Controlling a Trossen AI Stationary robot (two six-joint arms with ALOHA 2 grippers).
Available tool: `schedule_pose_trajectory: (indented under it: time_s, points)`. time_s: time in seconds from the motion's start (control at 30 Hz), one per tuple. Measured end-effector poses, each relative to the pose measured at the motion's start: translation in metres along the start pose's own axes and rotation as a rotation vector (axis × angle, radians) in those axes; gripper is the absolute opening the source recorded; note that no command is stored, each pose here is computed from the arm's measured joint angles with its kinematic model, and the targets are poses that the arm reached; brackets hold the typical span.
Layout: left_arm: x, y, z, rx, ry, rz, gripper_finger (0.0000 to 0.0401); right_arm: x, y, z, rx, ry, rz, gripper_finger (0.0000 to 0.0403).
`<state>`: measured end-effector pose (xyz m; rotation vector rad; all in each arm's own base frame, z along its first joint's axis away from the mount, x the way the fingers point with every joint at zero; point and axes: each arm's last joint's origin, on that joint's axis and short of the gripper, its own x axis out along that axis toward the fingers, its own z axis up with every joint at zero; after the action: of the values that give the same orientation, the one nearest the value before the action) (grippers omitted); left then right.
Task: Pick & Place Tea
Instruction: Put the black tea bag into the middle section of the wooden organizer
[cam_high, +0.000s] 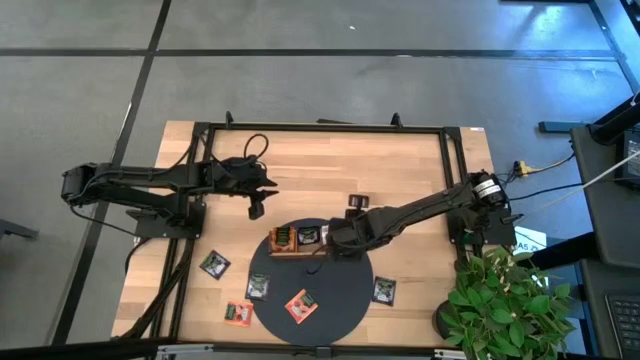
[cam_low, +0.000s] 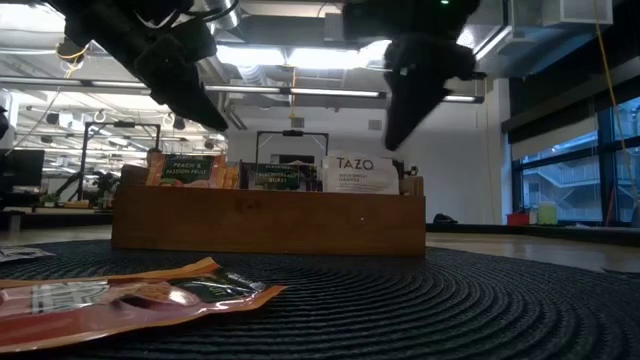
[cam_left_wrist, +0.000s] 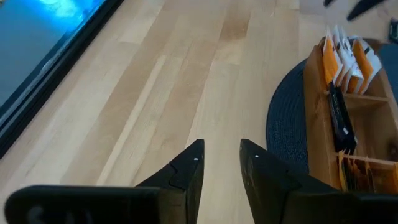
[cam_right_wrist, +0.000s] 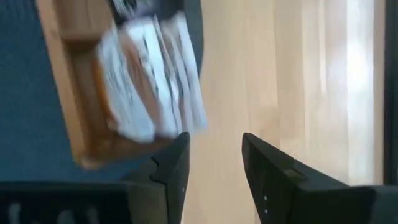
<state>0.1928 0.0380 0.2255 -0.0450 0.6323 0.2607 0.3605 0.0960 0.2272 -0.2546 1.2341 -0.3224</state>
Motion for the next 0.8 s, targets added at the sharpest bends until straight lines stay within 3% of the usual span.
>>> schedule_pose_trajectory:
  time_s: [0.17, 0.43, 0.63, 0.8]
  points:
    - [-0.001, -0.013, 0.001, 0.031, -0.010, -0.127, 0.0100, -0.013, 0.021, -0.019, 0.037, 0.069, -0.008, 0.0147]
    - [-0.007, -0.040, 0.015, 0.117, -0.188, -0.275, 0.0100, -0.045, 0.060, -0.043, 0.173, 0.152, 0.195, 0.0115]
    - [-0.011, -0.050, 0.018, 0.162, -0.237, -0.316, 0.0100, -0.028, 0.085, -0.068, 0.212, 0.154, 0.282, 0.0078]
    - [-0.011, -0.052, 0.017, 0.149, -0.224, -0.322, 0.0100, -0.014, 0.080, -0.095, 0.251, 0.176, 0.294, 0.0044]
